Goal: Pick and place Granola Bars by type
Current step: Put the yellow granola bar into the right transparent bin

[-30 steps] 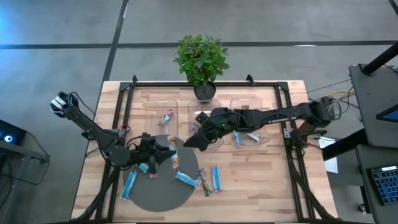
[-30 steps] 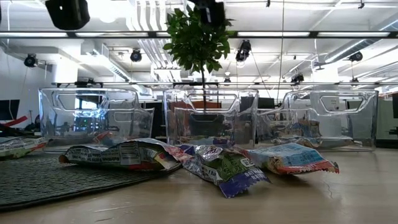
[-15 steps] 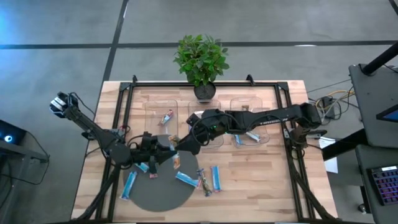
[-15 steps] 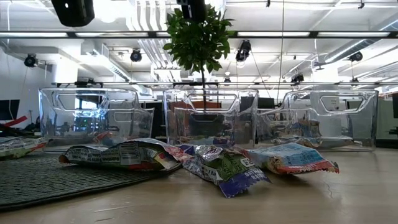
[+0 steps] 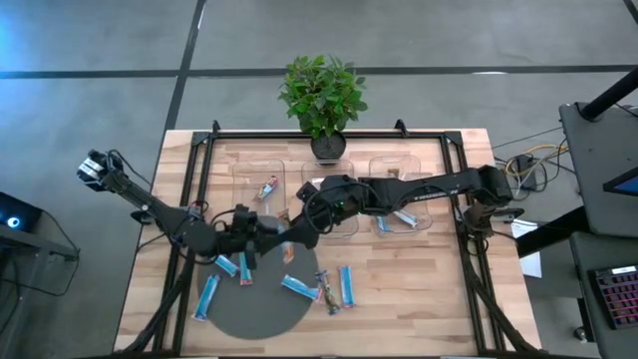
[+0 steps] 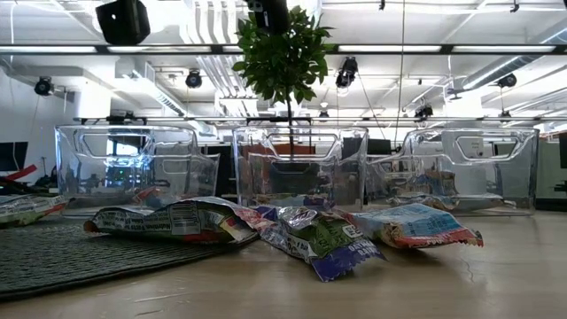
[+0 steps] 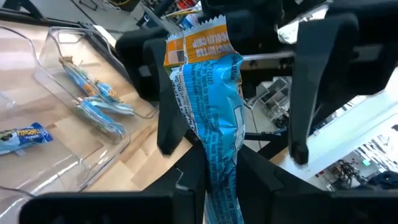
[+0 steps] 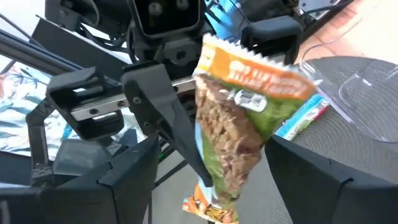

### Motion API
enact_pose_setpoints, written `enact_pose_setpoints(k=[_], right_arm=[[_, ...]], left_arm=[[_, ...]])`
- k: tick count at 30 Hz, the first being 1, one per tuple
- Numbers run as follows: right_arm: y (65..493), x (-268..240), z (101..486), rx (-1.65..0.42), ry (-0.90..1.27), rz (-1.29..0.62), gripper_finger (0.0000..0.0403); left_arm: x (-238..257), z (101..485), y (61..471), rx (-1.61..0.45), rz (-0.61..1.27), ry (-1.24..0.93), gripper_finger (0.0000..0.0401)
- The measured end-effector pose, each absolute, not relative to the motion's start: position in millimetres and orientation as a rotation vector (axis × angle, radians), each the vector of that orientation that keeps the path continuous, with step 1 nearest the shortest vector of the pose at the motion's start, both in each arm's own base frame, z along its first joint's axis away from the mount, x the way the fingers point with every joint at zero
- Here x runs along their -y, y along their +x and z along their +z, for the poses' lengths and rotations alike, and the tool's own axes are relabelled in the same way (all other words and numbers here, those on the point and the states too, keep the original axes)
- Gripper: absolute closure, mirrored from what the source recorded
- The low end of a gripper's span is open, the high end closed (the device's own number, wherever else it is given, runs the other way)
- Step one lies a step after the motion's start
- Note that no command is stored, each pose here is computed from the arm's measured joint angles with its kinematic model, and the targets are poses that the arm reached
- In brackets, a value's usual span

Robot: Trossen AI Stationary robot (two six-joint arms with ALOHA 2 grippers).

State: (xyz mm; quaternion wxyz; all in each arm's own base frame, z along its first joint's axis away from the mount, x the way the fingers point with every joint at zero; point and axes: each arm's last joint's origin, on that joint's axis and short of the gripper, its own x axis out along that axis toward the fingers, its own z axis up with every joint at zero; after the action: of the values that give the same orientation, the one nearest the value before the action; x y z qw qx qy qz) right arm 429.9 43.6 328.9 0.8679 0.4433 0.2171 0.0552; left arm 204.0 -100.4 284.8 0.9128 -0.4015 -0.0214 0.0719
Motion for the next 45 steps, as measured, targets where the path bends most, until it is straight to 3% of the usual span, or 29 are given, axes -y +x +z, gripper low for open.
enact_pose_setpoints(k=[15,36,45], right_arm=[[434,-41,328,-0.414,0.925,0.098,0.0155],[434,-37,326,-0.432,0.928,0.075,0.0291],[433,-33,324,-0.441,0.911,0.040,0.0307]], left_arm=[[101,282,209,0.035,0.139,-0.832,0.0348],[100,283,210,0.070,0.178,-0.809,0.0348],[100,280,210,0.056,0.203,-0.842,0.0347]])
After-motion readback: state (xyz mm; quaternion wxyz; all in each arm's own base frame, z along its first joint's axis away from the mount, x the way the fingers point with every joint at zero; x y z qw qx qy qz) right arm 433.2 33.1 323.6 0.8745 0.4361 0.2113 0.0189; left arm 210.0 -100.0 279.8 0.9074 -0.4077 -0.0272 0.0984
